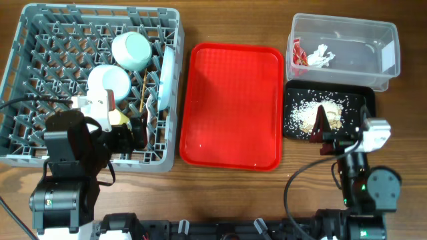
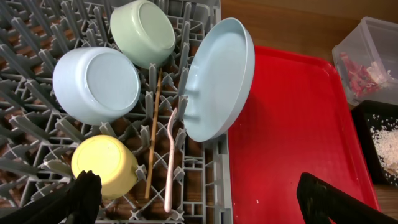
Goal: Sort waste into correct bins and load items into the dishwasher rack
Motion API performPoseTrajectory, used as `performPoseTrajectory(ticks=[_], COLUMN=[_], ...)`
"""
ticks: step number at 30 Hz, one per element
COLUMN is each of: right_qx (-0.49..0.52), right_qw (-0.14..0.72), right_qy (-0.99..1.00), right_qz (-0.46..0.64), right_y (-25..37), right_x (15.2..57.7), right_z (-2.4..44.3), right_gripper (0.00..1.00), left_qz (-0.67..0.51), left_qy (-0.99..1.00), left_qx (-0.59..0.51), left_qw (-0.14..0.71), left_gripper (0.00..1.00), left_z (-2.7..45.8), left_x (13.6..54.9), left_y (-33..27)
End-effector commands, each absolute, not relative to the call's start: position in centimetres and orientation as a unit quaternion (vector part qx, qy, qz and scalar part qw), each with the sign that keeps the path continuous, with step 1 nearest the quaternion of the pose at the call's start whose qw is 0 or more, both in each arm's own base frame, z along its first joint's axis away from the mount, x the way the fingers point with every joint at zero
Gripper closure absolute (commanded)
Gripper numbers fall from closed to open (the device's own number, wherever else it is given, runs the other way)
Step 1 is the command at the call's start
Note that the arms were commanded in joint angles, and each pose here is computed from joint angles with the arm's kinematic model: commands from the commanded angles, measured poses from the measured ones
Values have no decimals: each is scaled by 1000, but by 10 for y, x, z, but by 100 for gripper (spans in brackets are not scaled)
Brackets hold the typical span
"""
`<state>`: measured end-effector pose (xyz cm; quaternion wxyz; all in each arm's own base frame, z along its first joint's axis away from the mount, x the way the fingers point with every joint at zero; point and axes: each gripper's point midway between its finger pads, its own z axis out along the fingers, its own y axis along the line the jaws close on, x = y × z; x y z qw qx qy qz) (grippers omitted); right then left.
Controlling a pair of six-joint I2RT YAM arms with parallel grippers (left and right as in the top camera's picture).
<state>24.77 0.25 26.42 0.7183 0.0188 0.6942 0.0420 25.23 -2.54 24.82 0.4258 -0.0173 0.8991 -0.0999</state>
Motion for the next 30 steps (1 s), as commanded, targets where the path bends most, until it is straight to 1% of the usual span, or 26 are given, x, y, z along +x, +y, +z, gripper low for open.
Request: performPoseTrajectory(ticks=[1,6,14,20,25,28,30], right_qx=[10,8,5,-19,-46,-41,-23], right_qw=[746,769,788,809,783,745,704], right_qy=[665,637,615,587,620,665,710], right_qz=[40,40,39,7,-20,-20,1], right_y=[4,4,4,4,5,3,3], right_x=[237,230,233,235,240,245,247], right_z=[263,260,256,251,230,202,173], right_gripper=[0,0,0,0,0,0,0], left_qz=[-104,-104,-104,-104,-104,-104,-104], left_qy=[898,898,898,898,898,898,898], left_qx=[-2,-2,-2,-2,-2,-2,-2], left_qw=[427,427,427,427,427,427,427], left_gripper=[0,0,0,0,0,0,0], left_z=[248,248,248,248,248,248,248], left_x=[251,251,251,251,251,251,251], left_y=[-30,-30,-30,-30,-30,-30,-30])
